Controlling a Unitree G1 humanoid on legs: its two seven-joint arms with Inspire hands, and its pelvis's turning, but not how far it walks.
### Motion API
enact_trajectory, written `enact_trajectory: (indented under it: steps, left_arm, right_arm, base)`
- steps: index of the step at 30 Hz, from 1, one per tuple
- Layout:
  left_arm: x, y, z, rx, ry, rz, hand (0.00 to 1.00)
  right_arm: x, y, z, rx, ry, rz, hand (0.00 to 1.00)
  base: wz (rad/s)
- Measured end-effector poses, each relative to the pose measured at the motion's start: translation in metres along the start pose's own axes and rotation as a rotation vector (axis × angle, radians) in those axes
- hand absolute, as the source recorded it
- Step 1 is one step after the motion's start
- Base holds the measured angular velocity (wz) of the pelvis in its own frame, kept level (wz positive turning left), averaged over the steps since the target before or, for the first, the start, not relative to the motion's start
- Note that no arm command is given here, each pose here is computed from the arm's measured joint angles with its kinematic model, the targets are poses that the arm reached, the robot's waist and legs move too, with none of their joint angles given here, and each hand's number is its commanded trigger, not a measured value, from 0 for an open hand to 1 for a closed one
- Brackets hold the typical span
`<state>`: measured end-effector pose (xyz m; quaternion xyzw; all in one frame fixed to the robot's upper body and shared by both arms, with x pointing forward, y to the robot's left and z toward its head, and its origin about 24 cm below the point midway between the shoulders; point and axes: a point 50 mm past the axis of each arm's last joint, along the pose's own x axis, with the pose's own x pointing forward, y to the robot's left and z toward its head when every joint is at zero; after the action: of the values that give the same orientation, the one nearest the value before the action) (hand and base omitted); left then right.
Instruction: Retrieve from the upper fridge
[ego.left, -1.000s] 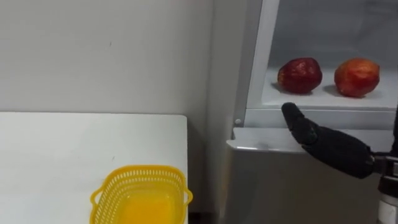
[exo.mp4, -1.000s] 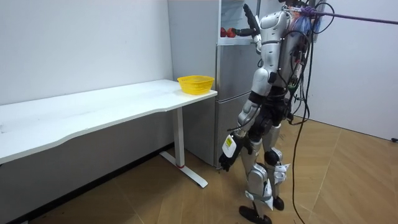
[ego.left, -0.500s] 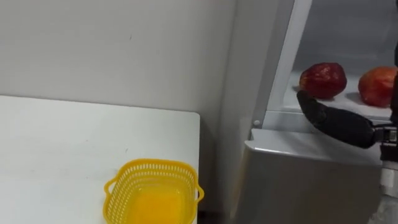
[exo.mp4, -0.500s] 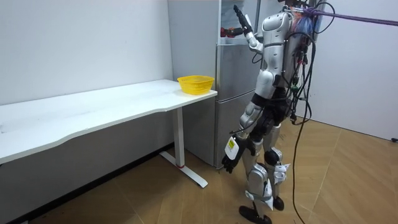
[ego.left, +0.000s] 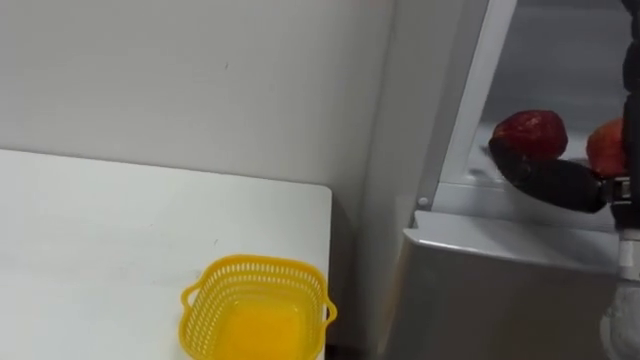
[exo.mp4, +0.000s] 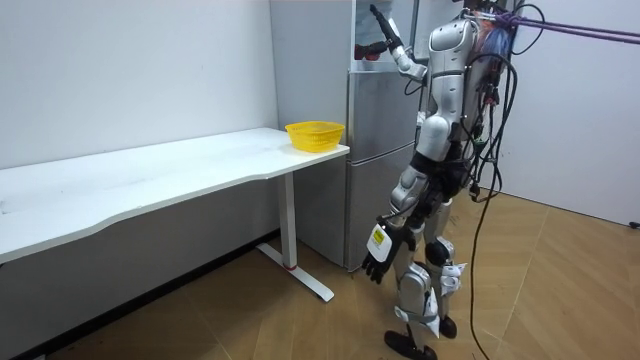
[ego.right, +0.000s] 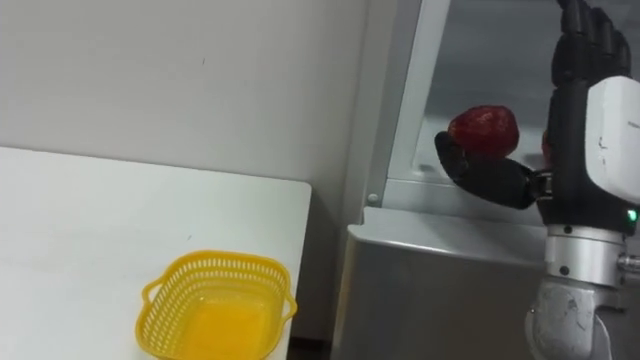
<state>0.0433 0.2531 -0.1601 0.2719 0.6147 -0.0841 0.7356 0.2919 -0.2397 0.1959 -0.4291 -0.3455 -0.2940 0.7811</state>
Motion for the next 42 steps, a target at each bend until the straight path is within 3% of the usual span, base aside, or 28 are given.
enact_trajectory:
  steps: [13, 42]
  left_arm:
    - [-0.001, 0.017, 0.003, 0.019, -0.019, 0.044, 0.00]
    - [-0.003, 0.018, 0.000, 0.030, -0.020, 0.048, 0.00]
  right_arm:
    - [0.023, -0.001, -0.020, -0.097, 0.045, 0.073, 0.00]
    - [0.026, 0.017, -0.036, 0.024, 0.202, 0.342, 0.00]
  base:
    - [0.02]
    - [0.00]
